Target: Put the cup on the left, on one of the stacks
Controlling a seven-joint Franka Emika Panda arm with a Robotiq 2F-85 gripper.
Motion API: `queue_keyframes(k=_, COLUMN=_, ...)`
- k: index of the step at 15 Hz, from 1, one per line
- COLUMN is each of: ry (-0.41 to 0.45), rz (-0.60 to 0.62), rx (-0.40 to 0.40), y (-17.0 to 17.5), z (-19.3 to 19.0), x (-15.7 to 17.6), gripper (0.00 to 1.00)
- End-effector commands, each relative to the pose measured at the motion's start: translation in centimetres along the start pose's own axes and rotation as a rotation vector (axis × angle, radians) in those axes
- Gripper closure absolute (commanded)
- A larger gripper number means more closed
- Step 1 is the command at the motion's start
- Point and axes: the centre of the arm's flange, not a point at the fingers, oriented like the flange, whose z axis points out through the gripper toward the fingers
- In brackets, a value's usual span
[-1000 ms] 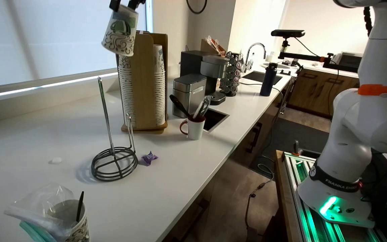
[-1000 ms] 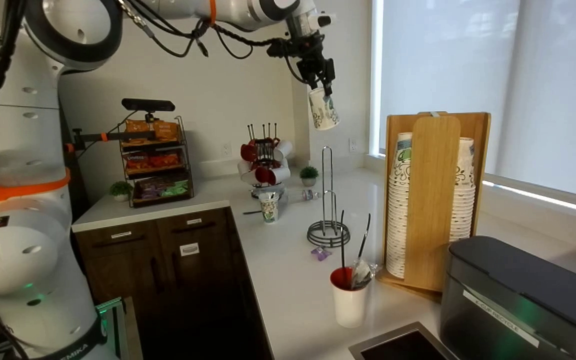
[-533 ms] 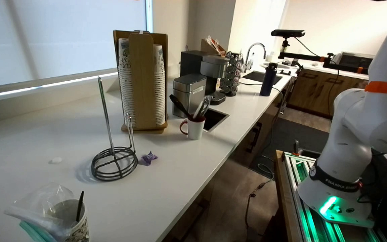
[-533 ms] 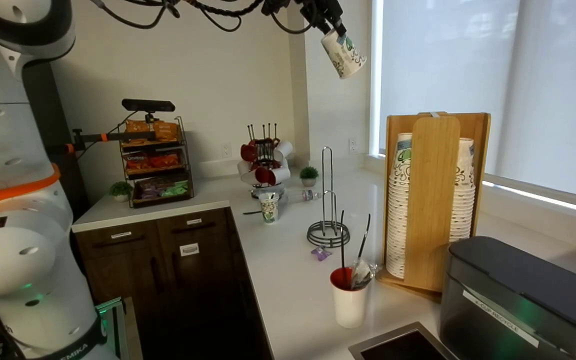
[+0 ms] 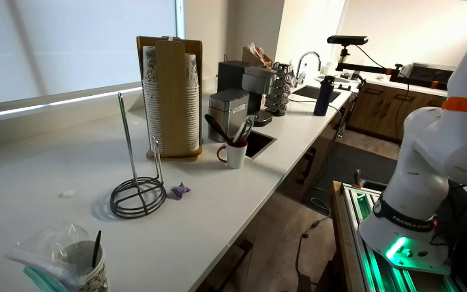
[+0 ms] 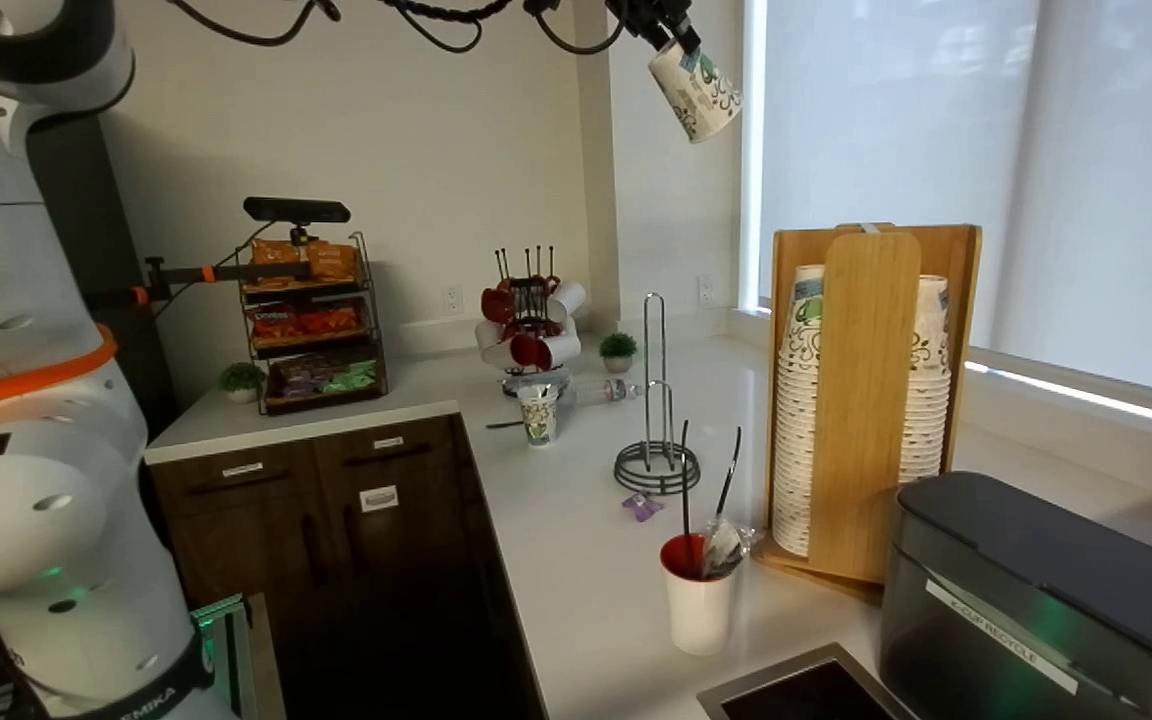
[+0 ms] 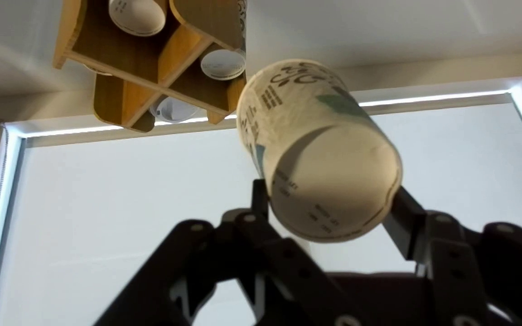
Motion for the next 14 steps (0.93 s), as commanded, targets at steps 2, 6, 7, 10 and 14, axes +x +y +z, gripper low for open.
queue_keyframes(k=2, ry=0.095, rz=0.066, rx=-0.042, y=2.4, z=-1.9, x=3.0, gripper=0.62)
queue_keyframes(k=6, ry=0.107, rz=0.269, rx=-0.080, y=7.0, z=-2.9, x=7.1, gripper=0.62)
queue_keyframes(k=7, ry=0.099, rz=0.322, rx=-0.087, y=8.1, z=-2.4, x=8.2, gripper=0.62)
queue_keyframes(k=10, ry=0.031, rz=0.462, rx=-0.119, y=10.1, z=-0.8, x=10.6, gripper=0.62)
queue_keyframes(k=14, ry=-0.115, rz=0.606, rx=-0.112, y=10.0, z=2.9, x=10.9, gripper=0.62)
